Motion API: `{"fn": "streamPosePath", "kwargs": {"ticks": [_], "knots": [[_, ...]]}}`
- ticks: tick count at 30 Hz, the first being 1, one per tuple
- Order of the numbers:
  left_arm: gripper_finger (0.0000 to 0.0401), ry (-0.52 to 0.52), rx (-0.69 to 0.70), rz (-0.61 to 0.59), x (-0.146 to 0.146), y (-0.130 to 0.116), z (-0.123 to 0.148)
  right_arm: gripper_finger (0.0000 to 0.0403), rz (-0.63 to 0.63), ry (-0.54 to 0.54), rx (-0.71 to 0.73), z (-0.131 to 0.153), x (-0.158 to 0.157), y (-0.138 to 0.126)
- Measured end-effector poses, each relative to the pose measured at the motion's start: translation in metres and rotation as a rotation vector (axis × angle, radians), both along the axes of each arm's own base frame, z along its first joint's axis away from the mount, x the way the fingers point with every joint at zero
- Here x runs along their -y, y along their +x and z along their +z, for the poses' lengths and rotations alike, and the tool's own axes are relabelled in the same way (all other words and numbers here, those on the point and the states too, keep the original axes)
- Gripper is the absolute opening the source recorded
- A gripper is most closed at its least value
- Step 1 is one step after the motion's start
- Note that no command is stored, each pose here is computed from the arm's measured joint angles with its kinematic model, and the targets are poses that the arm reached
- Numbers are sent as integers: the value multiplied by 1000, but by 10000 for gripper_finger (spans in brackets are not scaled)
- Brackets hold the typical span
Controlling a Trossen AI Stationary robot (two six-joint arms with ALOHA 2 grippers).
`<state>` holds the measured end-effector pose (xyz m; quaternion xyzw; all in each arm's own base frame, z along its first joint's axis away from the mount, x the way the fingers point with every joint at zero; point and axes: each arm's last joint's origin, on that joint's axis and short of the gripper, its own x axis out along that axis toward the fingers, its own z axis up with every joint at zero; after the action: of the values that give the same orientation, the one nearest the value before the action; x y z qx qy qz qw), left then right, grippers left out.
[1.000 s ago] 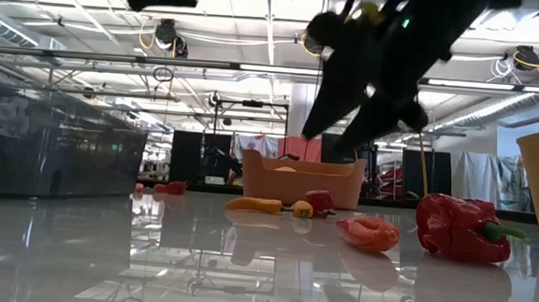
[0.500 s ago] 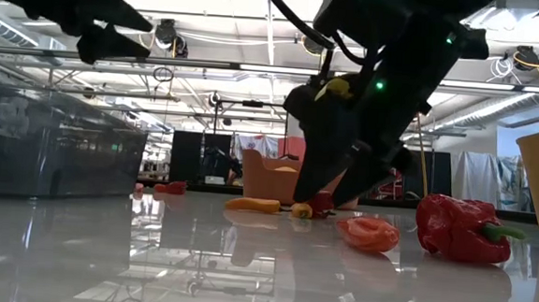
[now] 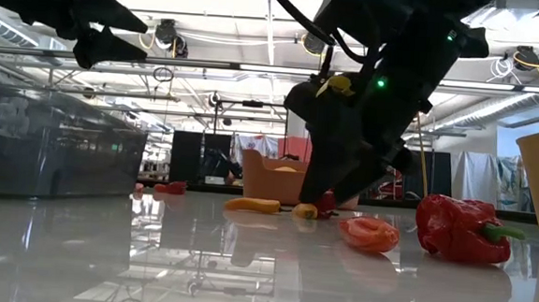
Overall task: Sort produce into baskets
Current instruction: Put the red chili pepper into the yellow bin
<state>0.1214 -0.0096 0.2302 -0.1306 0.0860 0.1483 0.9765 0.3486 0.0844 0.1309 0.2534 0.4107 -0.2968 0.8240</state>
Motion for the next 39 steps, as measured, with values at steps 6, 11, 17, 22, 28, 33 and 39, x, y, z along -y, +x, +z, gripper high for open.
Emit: {"fn": "streamPosePath", "kwargs": {"ticks": [6, 11, 17, 22, 28, 33, 39], "knots": [[294, -21, 5, -1, 0, 0, 0, 128, 17, -3, -4, 4, 0, -1], [294, -25, 3, -11, 0, 0, 0, 86, 61, 8, 22, 21, 1, -4], [294, -26, 2, -13, 1, 0, 0, 50, 88, 1, 55, 51, 4, -15], [294, -29, 0, -23, 1, 0, -1, 45, 154, 67, 68, 80, 2, -31], [294, -30, -16, -36, 2, 2, -2, 47, 290, 230, 88, 110, -20, -57], [294, -27, -44, -48, 3, 6, -5, 47, 333, 328, 62, 125, -44, -84], [294, -7, -72, -64, 3, 8, -8, 47, 266, 398, -23, 130, -69, -118]]}}
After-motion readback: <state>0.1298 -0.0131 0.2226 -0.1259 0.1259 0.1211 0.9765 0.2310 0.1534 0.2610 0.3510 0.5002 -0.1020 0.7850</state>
